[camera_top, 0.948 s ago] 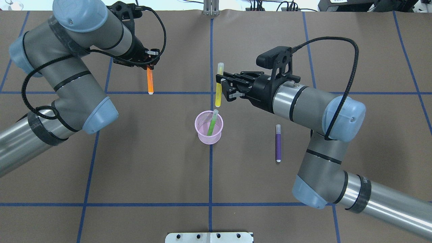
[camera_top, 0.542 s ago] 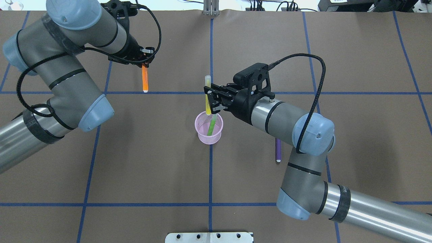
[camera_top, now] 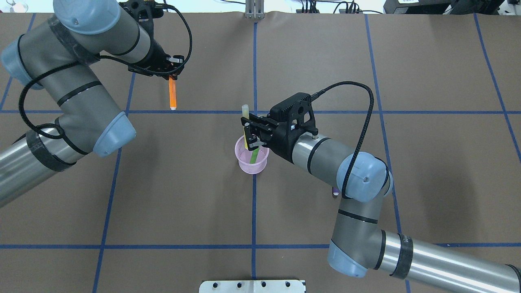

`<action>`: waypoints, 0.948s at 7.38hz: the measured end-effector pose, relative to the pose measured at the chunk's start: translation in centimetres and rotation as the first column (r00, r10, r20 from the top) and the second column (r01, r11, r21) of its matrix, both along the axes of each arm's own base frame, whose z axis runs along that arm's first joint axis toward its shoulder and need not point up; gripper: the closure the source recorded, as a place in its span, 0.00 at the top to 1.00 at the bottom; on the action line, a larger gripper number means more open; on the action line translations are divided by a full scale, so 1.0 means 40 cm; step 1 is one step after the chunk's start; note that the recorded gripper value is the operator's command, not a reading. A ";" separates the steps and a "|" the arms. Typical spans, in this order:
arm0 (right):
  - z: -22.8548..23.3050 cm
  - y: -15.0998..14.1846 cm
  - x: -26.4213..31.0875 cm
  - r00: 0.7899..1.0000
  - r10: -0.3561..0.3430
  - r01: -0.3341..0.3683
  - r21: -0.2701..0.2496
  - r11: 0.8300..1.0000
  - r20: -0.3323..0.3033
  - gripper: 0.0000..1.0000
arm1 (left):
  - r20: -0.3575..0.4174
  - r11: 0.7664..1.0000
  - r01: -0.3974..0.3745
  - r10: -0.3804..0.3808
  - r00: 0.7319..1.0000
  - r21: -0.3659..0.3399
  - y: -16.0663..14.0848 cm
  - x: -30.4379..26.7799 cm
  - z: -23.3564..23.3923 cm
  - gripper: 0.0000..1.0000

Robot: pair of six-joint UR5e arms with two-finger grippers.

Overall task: Collect pens into pen holder
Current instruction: 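Lower the yellow marker into the cup with the right gripper, then open the right gripper and raise it away from the cup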

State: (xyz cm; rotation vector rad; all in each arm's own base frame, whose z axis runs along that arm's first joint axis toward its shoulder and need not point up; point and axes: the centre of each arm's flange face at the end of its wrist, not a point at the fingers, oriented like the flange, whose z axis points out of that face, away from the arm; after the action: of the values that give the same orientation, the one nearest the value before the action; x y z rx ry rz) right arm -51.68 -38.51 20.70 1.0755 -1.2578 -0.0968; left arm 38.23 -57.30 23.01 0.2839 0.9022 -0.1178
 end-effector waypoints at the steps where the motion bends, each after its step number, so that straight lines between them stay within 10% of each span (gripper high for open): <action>1: 0.006 0.007 -0.006 1.000 -0.004 0.004 0.000 1.000 -0.005 0.98 | 0.001 1.000 0.000 0.000 1.000 -0.001 -0.001 0.001 0.003 0.00; 7: -0.016 0.019 0.010 1.000 -0.011 0.010 -0.033 0.999 -0.011 0.99 | -0.040 0.998 0.018 -0.016 0.999 0.054 -0.008 -0.016 -0.028 0.00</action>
State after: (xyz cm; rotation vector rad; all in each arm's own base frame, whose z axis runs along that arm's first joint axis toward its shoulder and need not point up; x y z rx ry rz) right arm -51.28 -37.76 20.08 1.0386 -1.2513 -0.0894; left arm 37.60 -57.62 21.91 0.3404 0.9437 -0.1148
